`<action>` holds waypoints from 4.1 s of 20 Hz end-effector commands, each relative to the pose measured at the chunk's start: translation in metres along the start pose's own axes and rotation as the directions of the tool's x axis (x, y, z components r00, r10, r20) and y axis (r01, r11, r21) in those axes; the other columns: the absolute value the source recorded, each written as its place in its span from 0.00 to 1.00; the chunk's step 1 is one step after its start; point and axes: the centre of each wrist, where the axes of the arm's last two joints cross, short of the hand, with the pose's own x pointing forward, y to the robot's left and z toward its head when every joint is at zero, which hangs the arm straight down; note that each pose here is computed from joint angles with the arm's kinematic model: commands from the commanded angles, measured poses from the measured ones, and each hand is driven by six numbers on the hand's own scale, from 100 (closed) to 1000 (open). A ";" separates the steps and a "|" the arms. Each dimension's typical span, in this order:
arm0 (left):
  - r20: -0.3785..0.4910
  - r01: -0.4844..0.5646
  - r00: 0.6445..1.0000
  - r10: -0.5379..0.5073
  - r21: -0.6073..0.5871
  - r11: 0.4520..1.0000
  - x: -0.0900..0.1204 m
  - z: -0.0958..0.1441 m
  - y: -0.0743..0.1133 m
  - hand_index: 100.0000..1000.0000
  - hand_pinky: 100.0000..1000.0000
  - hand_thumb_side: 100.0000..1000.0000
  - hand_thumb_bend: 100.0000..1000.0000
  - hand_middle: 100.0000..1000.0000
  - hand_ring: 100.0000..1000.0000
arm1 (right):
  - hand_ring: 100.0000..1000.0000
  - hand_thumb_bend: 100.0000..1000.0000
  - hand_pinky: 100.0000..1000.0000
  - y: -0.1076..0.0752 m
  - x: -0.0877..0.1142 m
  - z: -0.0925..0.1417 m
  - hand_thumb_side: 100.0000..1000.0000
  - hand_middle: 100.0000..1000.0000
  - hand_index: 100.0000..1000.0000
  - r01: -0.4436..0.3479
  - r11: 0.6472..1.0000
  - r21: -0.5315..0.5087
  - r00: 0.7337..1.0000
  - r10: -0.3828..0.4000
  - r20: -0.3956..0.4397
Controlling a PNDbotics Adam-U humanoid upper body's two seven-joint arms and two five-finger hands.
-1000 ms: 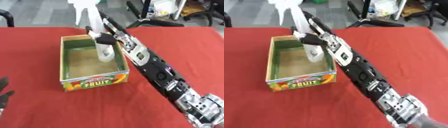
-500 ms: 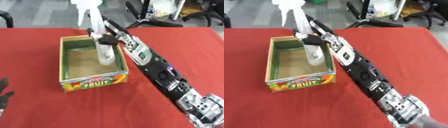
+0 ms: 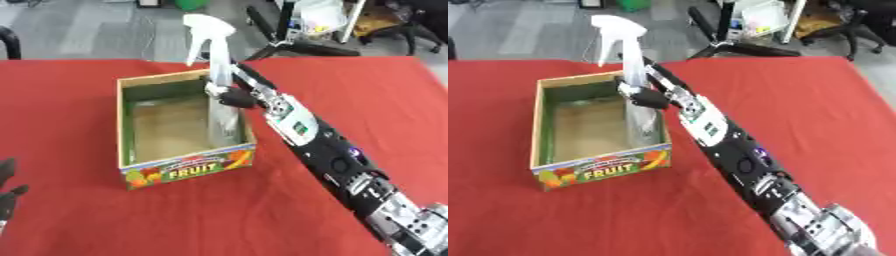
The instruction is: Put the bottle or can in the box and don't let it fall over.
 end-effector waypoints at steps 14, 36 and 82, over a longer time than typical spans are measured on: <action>0.010 0.027 1.000 -0.027 0.011 1.000 0.004 0.000 0.007 0.87 0.86 0.71 0.48 0.91 1.00 | 1.00 0.00 0.93 -0.042 0.016 0.018 0.42 1.00 1.00 -0.130 0.991 0.041 0.992 0.130 0.009; -0.001 0.036 0.999 -0.036 0.019 0.999 0.001 0.002 0.010 0.87 0.86 0.71 0.48 0.91 1.00 | 1.00 0.00 0.94 -0.048 0.015 0.047 0.61 1.00 1.00 0.020 0.996 0.092 0.999 -0.024 0.043; -0.029 0.058 0.998 -0.057 0.056 0.997 -0.004 0.009 0.018 0.87 0.86 0.71 0.47 0.91 1.00 | 0.97 0.00 0.88 -0.008 -0.007 0.200 0.47 1.00 1.00 0.056 0.792 -0.608 0.993 -0.107 -0.047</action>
